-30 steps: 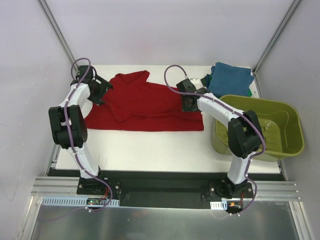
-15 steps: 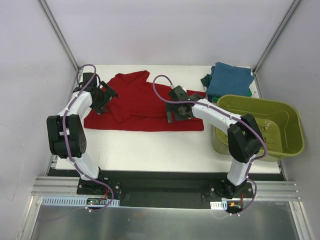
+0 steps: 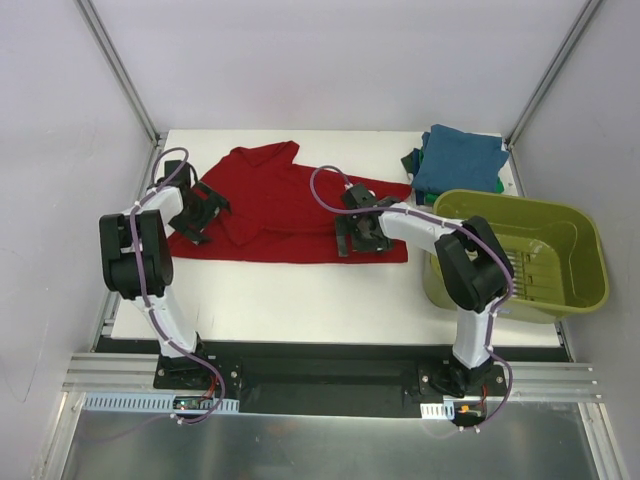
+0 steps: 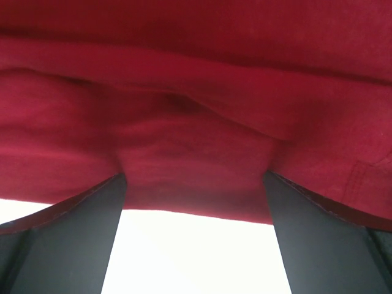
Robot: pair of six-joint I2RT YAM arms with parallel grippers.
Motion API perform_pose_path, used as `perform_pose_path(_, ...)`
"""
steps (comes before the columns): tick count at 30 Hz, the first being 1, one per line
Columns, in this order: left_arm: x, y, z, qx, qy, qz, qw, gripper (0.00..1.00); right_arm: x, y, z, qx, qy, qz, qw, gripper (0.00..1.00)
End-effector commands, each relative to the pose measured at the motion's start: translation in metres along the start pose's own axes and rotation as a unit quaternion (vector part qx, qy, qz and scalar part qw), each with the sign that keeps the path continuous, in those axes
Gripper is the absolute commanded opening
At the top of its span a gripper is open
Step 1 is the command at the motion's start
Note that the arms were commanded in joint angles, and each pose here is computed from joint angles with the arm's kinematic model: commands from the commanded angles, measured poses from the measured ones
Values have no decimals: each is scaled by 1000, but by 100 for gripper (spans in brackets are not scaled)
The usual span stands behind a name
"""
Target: Fold and stack the t-shirts
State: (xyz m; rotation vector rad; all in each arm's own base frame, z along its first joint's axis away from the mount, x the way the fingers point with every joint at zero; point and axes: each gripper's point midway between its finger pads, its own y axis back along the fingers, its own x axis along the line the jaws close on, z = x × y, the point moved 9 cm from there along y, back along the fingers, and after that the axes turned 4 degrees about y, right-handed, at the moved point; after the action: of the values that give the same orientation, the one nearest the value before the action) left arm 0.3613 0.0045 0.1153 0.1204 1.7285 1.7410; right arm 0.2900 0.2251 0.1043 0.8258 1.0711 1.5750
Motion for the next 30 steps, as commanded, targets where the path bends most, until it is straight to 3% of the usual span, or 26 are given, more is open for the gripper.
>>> perform_pose_path(1, 23, -3, -12, 10, 13, 31, 999, 99, 4, -8, -22, 17, -15, 49, 999, 99)
perform_pose_path(6, 48, 10, -31, 9, 12, 42, 999, 99, 5, -2, -54, 30, -10, 61, 998, 99)
perform_pose_path(17, 146, 58, -100, -71, 54, 80, 993, 99, 26, 54, -145, 21, 9, 54, 998, 100)
perform_pose_path(23, 150, 89, -94, -176, 60, 53, 981, 99, 19, 71, -158, 4, 9, 32, 999, 100)
perform_pose_path(30, 151, 82, -93, -151, 43, 85, 984, 99, 4, 64, -180, 19, 0, 20, 1000, 99)
